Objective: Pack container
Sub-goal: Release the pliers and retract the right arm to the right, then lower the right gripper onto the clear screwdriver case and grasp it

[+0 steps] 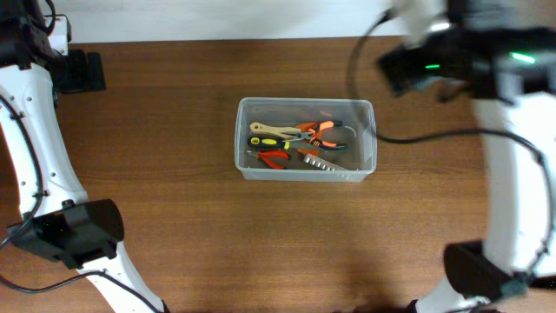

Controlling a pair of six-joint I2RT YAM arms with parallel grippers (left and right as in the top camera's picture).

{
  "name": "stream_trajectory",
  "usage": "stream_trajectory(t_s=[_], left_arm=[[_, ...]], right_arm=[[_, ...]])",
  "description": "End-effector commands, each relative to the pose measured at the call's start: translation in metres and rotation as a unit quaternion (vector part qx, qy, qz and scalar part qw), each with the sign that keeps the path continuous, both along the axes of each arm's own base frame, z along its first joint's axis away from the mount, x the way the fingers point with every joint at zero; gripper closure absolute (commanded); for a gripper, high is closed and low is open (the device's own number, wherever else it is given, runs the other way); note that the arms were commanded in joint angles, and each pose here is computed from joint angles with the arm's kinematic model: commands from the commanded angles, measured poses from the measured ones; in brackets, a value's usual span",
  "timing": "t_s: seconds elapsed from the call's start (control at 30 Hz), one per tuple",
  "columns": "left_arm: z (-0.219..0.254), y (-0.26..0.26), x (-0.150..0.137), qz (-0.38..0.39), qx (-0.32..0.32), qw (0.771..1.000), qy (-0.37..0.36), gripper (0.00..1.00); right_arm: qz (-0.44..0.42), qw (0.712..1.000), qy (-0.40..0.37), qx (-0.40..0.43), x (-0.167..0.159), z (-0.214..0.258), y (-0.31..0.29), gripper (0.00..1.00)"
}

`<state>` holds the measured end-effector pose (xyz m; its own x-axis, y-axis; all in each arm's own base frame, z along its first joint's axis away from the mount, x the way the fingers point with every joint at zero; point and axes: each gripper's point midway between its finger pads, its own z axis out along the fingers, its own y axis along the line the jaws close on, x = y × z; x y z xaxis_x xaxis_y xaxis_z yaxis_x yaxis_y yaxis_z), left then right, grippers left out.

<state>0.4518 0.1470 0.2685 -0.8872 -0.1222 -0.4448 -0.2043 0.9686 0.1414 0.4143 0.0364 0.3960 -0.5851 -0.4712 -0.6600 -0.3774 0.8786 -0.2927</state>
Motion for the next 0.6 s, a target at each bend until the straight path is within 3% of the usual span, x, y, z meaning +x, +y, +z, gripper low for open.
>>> stream_trajectory(t_s=[0.0, 0.13, 0.27, 0.57], left_arm=[[-0.003, 0.000, 0.000, 0.005, -0.008, 1.000, 0.001, 0.01], [-0.003, 0.000, 0.000, 0.005, -0.008, 1.000, 0.001, 0.01], [-0.003, 0.000, 0.000, 0.005, -0.008, 1.000, 0.001, 0.01], [-0.003, 0.000, 0.000, 0.005, -0.008, 1.000, 0.001, 0.01]], right_arm=[[-0.055, 0.997, -0.036, 0.046, -0.011, 0.027, -0.026, 0.01], [-0.176, 0.983, -0.015, 0.044, -0.014, 0.013, -0.094, 0.01], [-0.282, 0.957, 0.054, 0.037, -0.014, -0.040, -0.168, 0.01], [-0.414, 0.887, 0.187, 0.080, -0.033, -0.166, -0.282, 0.01]])
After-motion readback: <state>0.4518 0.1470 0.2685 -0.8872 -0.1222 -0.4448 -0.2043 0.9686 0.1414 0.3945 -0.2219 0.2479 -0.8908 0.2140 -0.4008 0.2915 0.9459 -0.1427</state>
